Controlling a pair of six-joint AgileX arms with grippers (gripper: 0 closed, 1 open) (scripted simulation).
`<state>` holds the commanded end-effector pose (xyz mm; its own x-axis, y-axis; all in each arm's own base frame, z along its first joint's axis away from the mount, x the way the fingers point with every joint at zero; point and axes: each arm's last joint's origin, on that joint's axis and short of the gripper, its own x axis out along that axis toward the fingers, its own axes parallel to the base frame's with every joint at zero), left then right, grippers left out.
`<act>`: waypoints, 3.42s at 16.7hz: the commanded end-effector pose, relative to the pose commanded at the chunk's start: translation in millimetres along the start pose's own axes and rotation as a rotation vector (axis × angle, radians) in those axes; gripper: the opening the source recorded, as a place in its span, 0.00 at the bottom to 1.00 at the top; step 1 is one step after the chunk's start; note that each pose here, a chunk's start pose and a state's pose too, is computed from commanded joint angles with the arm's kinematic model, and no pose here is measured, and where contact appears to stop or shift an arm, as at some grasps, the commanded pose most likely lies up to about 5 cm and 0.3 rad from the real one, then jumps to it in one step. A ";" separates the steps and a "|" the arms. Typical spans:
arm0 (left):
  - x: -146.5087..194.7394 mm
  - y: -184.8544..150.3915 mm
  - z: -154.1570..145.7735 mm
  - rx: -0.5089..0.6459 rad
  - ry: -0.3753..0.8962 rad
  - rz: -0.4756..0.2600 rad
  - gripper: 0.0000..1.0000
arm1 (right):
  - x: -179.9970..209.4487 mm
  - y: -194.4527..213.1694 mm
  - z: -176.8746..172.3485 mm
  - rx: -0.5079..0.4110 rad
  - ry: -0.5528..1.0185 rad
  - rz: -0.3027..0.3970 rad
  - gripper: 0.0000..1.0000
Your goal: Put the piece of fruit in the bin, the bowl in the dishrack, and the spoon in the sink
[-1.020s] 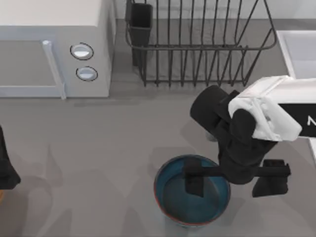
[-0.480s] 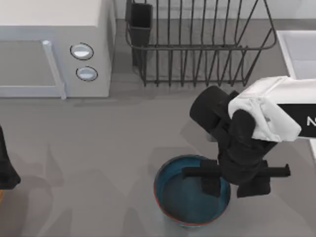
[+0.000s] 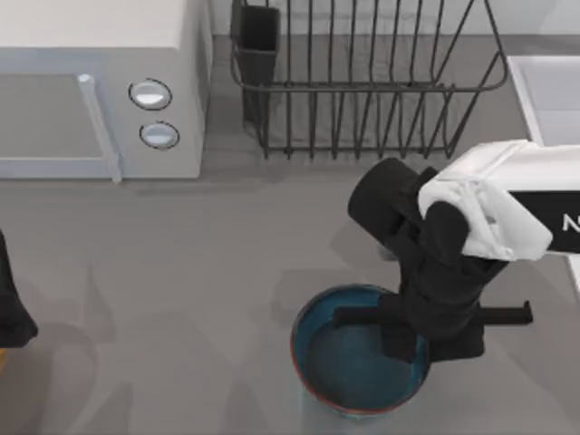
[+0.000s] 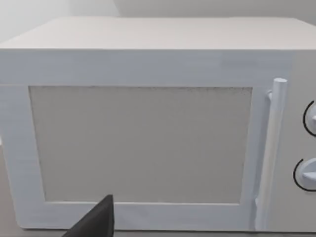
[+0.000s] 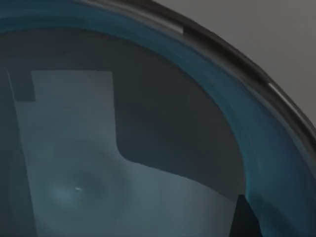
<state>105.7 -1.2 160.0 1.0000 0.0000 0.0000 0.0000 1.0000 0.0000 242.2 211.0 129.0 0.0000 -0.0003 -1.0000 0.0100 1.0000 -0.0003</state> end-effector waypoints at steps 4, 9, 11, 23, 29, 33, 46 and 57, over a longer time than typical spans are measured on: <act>0.0 0.0 0.0 0.000 0.000 0.000 1.00 | -0.7 -0.2 0.2 0.001 -0.001 0.001 0.00; 0.0 0.0 0.0 0.000 0.000 0.000 1.00 | -31.8 4.6 4.0 0.000 -0.005 0.006 0.00; 0.0 0.0 0.0 0.000 0.000 0.000 1.00 | -54.7 3.4 3.3 0.002 0.010 -0.008 0.00; 0.0 0.0 0.0 0.000 0.000 0.000 1.00 | -102.4 4.9 0.3 -0.033 -0.054 0.003 0.00; 0.0 0.0 0.0 0.000 0.000 0.000 1.00 | -140.3 37.5 0.6 -0.228 -0.546 0.031 0.00; 0.0 0.0 0.0 0.000 0.000 0.000 1.00 | -188.5 59.1 -11.0 -0.282 -0.989 0.027 0.00; 0.0 0.0 0.0 0.000 0.000 0.000 1.00 | -290.0 52.6 -60.4 0.000 -1.571 0.000 0.00; 0.0 0.0 0.0 0.000 0.000 0.000 1.00 | -178.0 85.4 66.8 0.010 -1.578 0.006 0.00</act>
<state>105.7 -1.2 160.0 1.0000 0.0000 0.0000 0.0000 1.0000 0.0000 309.9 295.8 307.0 0.9999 -0.0127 0.0077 0.0126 0.9999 0.0098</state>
